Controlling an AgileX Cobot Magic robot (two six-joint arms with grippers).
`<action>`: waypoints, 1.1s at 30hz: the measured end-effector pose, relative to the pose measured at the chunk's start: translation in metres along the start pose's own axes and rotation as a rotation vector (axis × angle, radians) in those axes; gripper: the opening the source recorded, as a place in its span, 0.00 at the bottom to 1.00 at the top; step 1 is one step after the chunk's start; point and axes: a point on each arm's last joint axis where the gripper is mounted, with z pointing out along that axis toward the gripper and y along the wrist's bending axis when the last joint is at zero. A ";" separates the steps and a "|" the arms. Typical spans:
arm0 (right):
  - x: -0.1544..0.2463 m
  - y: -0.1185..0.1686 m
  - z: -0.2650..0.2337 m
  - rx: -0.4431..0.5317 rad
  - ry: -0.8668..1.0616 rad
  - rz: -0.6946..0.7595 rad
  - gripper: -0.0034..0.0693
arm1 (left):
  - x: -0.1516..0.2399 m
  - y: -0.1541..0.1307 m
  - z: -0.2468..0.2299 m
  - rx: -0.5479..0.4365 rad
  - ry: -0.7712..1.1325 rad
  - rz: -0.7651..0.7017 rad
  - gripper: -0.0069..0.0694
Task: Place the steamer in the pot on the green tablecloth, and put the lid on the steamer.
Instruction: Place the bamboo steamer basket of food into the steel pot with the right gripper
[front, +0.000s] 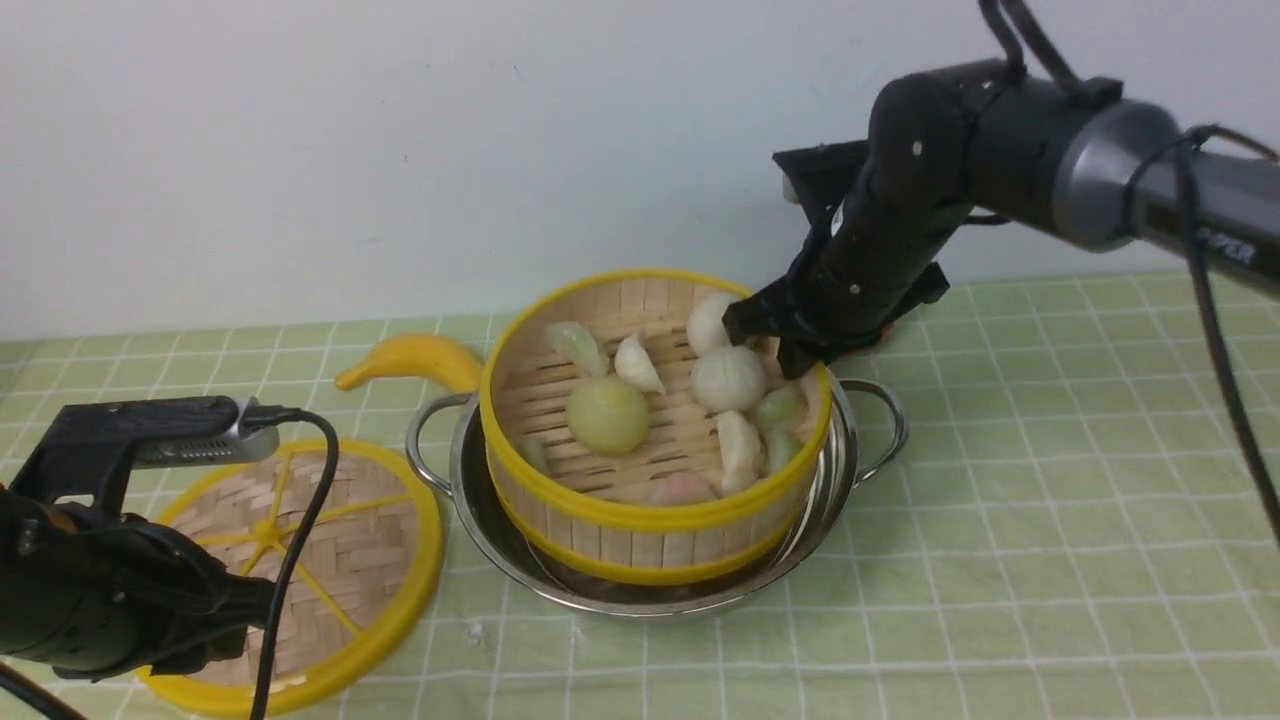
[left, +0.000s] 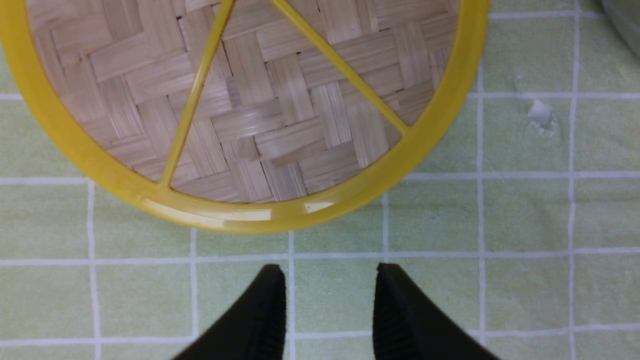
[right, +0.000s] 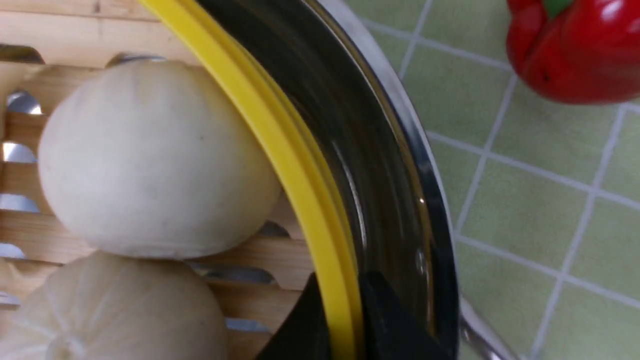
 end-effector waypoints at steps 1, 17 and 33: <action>0.000 0.000 0.001 0.000 -0.001 0.000 0.13 | 0.000 0.000 0.000 0.000 0.000 0.000 0.41; 0.001 -0.004 0.042 0.000 -0.012 -0.041 0.13 | -0.001 0.000 0.000 -0.001 -0.010 -0.001 0.41; -0.001 -0.002 0.037 -0.005 -0.015 -0.028 0.54 | -0.016 0.001 -0.007 -0.017 -0.115 -0.043 0.41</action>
